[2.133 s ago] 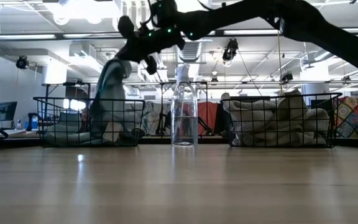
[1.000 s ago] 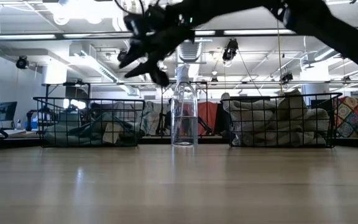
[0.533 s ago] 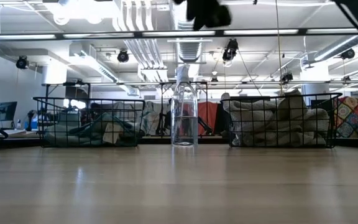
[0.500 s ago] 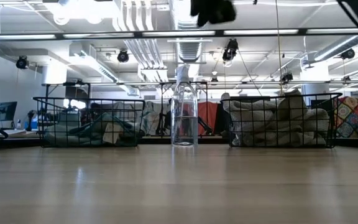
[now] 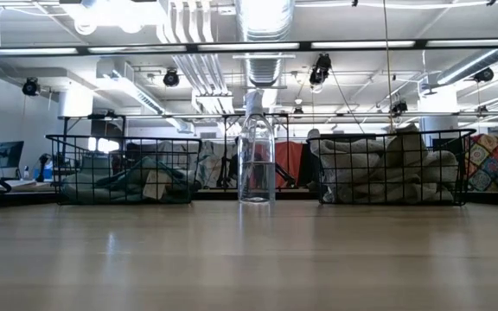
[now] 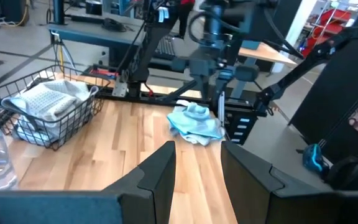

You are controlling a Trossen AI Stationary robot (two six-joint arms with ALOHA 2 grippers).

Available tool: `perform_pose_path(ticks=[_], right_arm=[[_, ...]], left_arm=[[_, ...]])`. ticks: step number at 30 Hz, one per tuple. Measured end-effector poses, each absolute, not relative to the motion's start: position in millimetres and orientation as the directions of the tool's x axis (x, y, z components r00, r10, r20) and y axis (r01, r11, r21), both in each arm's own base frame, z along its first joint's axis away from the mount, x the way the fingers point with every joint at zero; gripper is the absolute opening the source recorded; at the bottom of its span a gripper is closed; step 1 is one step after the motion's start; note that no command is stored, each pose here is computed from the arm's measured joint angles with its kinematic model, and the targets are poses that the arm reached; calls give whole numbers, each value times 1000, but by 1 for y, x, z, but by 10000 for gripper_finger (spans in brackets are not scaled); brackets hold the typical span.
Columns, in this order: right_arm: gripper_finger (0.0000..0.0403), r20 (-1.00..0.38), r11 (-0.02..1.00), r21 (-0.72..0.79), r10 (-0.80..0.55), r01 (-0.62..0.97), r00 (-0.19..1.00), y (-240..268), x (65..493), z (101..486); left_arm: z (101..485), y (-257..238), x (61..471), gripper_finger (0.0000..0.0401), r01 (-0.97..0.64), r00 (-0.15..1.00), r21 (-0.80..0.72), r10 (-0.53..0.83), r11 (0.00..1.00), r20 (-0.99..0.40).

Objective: Sort microfiber towel by color & place in baskets
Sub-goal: Put the blue microfiber towel into the left black wire basket

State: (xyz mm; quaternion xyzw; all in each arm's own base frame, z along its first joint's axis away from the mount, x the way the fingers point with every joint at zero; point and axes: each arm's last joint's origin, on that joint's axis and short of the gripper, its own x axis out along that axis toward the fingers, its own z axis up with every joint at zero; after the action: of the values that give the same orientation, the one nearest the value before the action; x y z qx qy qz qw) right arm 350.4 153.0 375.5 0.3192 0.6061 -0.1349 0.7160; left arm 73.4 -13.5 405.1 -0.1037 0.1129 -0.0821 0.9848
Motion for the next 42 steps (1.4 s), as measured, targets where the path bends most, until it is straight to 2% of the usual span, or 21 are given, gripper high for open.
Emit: perform_pose_path(ticks=[5, 13, 19, 23, 29, 36, 42], right_arm=[[99, -972, 781, 235, 201, 579, 122, 174, 340, 355], [102, -967, 792, 102, 222, 603, -128, 186, 302, 317], [105, -962, 762, -2, 176, 647, -210, 179, 258, 307], [104, -975, 731, -30, 129, 682, -181, 170, 232, 302], [103, -984, 680, 97, 175, 727, -33, 158, 207, 282], [109, -970, 634, 135, 242, 762, -30, 153, 182, 241], [128, -956, 586, 198, 292, 786, 23, 153, 178, 220]], left_arm=[[405, -15, 79, 113, 156, 956, -228, -205, 961, -211], [409, -17, 90, 113, 175, 960, -228, -217, 958, -179], [412, -19, 99, 113, 180, 963, -221, -218, 958, -160], [412, -20, 106, 113, 181, 963, -221, -218, 958, -157], [412, -22, 115, 113, 178, 962, -225, -218, 958, -164], [410, -24, 126, 113, 172, 959, -232, -217, 957, -182], [410, -25, 132, 113, 175, 961, -232, -217, 957, -170]])
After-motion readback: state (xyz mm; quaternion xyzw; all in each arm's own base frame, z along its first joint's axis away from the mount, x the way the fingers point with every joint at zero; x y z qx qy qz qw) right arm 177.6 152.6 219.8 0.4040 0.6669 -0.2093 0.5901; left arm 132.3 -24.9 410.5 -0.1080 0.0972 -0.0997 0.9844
